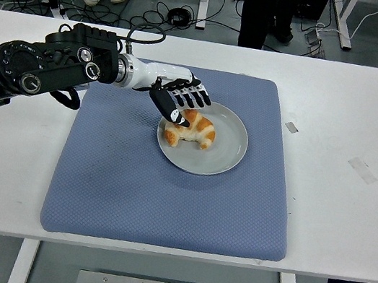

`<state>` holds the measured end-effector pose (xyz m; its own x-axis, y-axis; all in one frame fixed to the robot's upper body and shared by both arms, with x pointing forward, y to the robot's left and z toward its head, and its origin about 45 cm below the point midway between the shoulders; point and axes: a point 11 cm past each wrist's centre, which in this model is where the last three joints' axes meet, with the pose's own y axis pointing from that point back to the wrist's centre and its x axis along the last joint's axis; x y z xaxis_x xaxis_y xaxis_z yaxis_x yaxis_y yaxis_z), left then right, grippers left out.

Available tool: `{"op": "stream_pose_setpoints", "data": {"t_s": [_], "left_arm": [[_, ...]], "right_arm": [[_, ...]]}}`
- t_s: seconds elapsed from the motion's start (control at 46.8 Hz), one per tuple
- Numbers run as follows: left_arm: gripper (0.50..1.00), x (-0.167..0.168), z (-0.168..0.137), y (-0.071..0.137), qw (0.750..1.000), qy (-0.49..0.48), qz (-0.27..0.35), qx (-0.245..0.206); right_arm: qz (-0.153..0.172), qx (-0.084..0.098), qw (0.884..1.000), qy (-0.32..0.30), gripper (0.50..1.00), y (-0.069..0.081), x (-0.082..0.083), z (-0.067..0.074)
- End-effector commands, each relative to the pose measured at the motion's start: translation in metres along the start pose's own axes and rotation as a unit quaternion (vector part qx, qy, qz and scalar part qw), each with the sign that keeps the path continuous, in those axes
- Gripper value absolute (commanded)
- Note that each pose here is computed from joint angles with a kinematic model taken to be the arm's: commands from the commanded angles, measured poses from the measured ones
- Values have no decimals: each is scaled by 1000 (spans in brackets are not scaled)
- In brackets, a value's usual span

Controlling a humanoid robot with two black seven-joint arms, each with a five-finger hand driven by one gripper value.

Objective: Place the bread on the plate

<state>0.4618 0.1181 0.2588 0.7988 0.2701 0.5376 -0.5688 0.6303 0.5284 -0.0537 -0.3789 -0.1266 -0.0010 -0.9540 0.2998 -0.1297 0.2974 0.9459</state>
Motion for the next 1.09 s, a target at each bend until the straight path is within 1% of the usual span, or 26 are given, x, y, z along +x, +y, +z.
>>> {"op": "stream_pose_setpoints", "data": {"t_s": [0.0,0.128,0.214,0.299,0.449,0.577,0.705,0.791,0.876,0.94,1.068], "left_arm": [[828,2,0,1,1000,14,3,-2],[855,10,-3,7,999,34,13,-5],[892,20,-11,16,998,54,27,-3],[925,27,-13,20,996,82,41,-7],[957,37,-21,24,992,110,59,-4],[961,49,-24,29,989,131,76,-6],[963,62,-31,42,986,139,90,-3],[963,62,-33,43,986,141,91,-2],[963,67,-42,51,985,143,100,5],[963,71,-43,55,983,147,106,3],[963,74,-43,56,981,160,112,-6]], "right_arm": [[0,0,1000,0,1000,0,0,0],[0,0,1000,0,1000,0,0,0],[0,0,1000,0,1000,0,0,0],[0,0,1000,0,1000,0,0,0],[0,0,1000,0,1000,0,0,0],[0,0,1000,0,1000,0,0,0],[0,0,1000,0,1000,0,0,0],[0,0,1000,0,1000,0,0,0],[0,0,1000,0,1000,0,0,0],[0,0,1000,0,1000,0,0,0],[0,0,1000,0,1000,0,0,0]]}}
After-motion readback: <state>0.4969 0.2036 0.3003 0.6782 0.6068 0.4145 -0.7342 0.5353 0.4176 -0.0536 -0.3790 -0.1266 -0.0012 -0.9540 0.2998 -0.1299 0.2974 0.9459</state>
